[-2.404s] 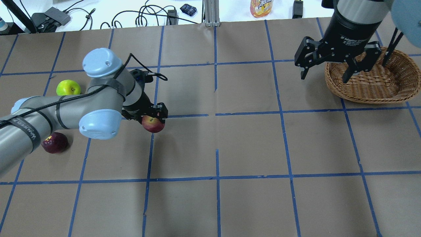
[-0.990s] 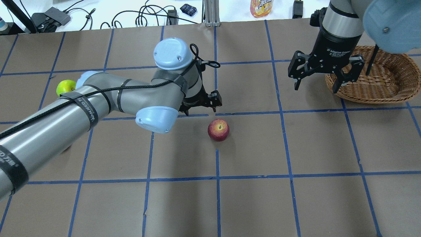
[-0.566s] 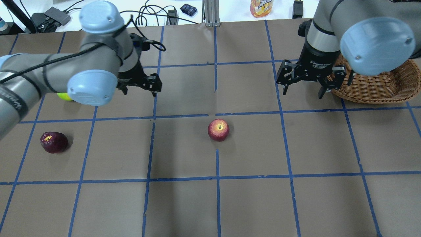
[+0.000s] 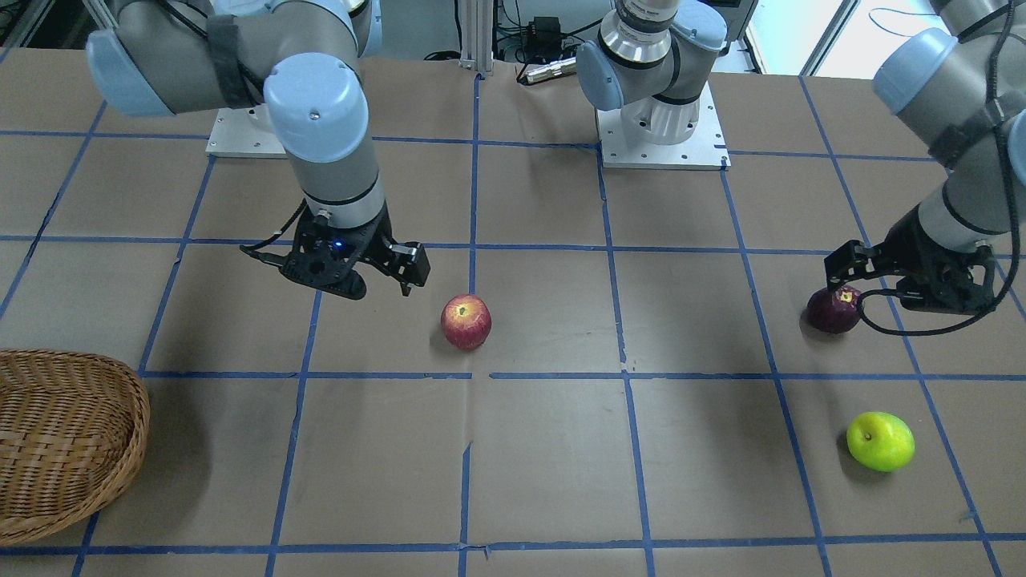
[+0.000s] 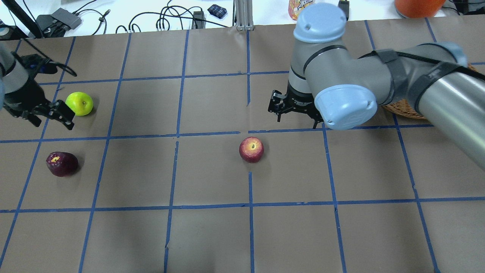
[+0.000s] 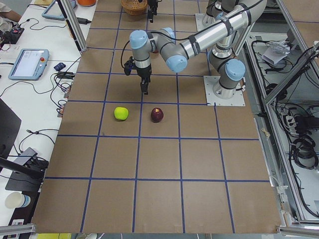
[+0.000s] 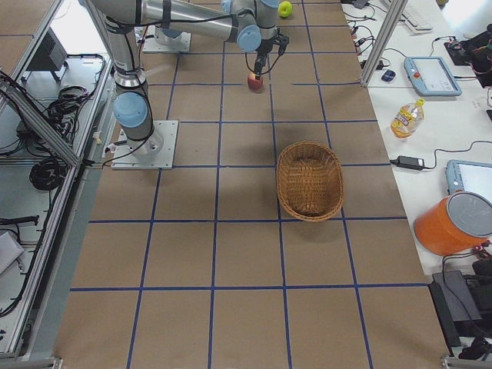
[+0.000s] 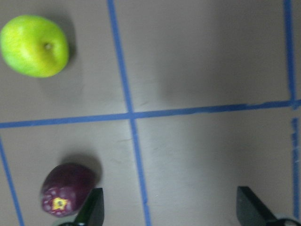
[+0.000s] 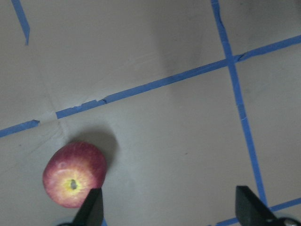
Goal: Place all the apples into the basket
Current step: 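Grasp the dark purple apple with left gripper while right grasps red-yellow apple, then carry red-yellow apple to basket with right while left carries dark apple centerward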
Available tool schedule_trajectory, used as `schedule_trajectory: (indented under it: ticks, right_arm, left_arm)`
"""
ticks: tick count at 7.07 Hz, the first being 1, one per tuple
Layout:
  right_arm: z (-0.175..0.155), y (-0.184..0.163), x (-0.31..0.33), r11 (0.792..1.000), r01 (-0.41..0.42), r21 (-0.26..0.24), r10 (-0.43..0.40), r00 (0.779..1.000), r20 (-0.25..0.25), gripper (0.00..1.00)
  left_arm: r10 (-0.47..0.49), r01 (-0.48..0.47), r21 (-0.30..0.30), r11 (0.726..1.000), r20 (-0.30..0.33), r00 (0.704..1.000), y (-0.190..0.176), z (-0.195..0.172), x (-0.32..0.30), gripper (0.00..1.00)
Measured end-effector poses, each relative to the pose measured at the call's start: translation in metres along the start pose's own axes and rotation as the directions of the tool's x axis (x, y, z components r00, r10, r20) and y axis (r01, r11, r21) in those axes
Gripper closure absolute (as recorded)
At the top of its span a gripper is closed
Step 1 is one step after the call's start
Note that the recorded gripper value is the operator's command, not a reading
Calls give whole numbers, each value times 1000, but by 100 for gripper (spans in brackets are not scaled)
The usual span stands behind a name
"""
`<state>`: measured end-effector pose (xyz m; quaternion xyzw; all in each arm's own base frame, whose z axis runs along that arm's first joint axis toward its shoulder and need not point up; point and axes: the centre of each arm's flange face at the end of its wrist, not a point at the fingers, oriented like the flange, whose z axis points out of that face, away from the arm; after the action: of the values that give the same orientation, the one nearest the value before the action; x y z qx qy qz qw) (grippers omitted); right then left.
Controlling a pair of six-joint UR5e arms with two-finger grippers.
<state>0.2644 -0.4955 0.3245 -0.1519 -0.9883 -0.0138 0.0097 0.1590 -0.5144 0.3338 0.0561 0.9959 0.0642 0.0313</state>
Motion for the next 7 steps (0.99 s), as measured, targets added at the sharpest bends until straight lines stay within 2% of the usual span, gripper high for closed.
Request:
schedule_trajectory:
  ticks: [2, 4, 7]
  right_arm:
    - [40, 16, -43, 999, -49, -3, 49, 999, -5, 0]
    - [72, 25, -73, 999, -53, 6, 53, 999, 12, 0]
    - [97, 27, -86, 999, -42, -15, 42, 999, 22, 0]
  left_arm:
    - [28, -30, -45, 999, -48, 998, 13, 50, -32, 0]
    - [62, -66, -55, 996, -64, 996, 12, 86, -37, 0]
    - [66, -73, -81, 994, -93, 994, 2, 125, -43, 0]
